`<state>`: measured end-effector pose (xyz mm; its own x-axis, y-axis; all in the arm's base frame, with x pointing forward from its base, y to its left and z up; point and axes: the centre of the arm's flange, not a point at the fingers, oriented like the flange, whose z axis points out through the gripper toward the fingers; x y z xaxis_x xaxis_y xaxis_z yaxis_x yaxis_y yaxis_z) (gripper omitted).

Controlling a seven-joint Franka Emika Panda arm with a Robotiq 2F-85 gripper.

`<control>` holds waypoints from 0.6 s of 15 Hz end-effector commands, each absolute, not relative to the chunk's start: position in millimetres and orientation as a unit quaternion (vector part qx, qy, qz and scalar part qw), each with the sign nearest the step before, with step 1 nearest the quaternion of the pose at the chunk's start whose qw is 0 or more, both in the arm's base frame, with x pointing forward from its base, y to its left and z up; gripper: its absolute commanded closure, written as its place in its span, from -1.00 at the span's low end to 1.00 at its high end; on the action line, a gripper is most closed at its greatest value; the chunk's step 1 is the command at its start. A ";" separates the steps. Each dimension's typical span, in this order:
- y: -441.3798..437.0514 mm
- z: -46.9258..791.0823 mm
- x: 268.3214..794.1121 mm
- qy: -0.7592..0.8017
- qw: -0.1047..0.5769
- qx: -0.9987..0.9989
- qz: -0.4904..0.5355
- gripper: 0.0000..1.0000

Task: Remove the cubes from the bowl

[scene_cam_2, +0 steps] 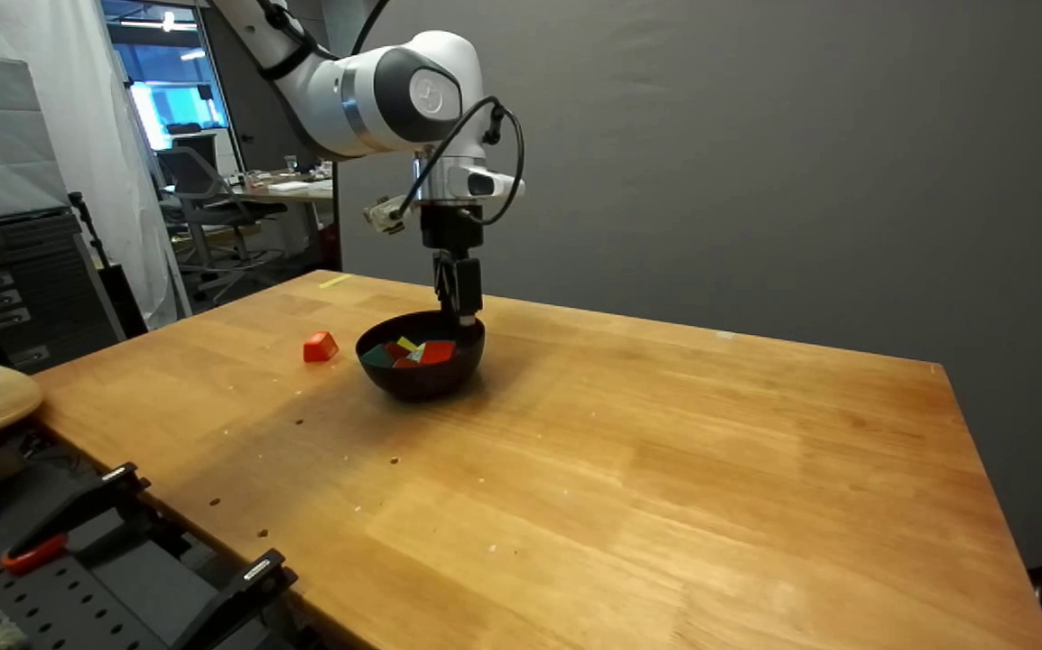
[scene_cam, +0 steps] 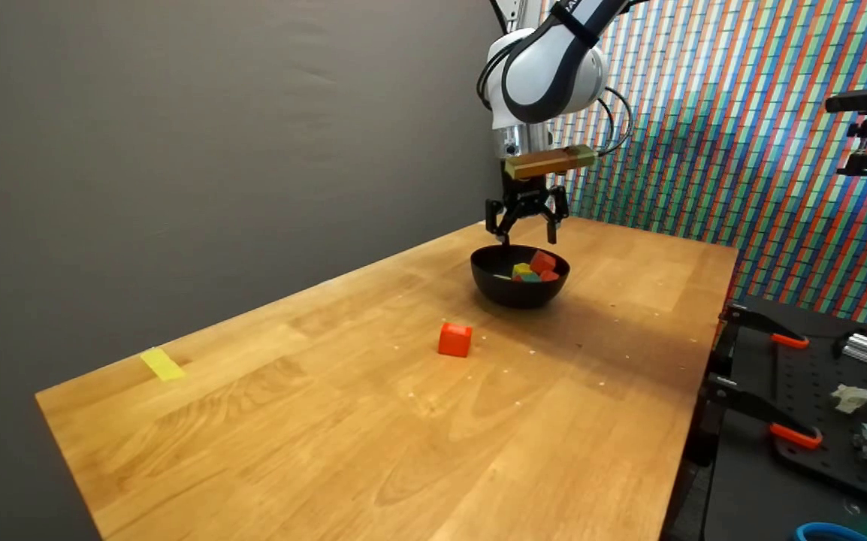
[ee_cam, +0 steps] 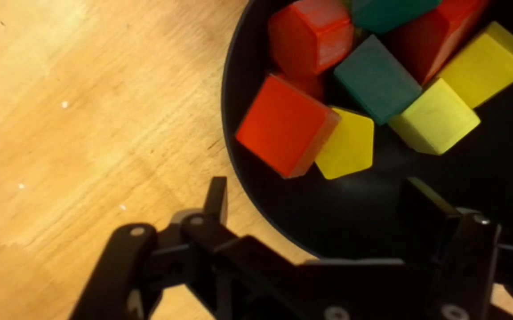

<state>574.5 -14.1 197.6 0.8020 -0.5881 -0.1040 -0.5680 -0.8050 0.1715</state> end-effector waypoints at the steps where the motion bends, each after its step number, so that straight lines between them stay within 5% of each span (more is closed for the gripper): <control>1: -16.9 211.3 553.2 -0.309 0.055 0.947 -0.070 -0.87; 9: 16.6 190.2 552.2 -0.268 0.062 0.958 -0.084 -0.80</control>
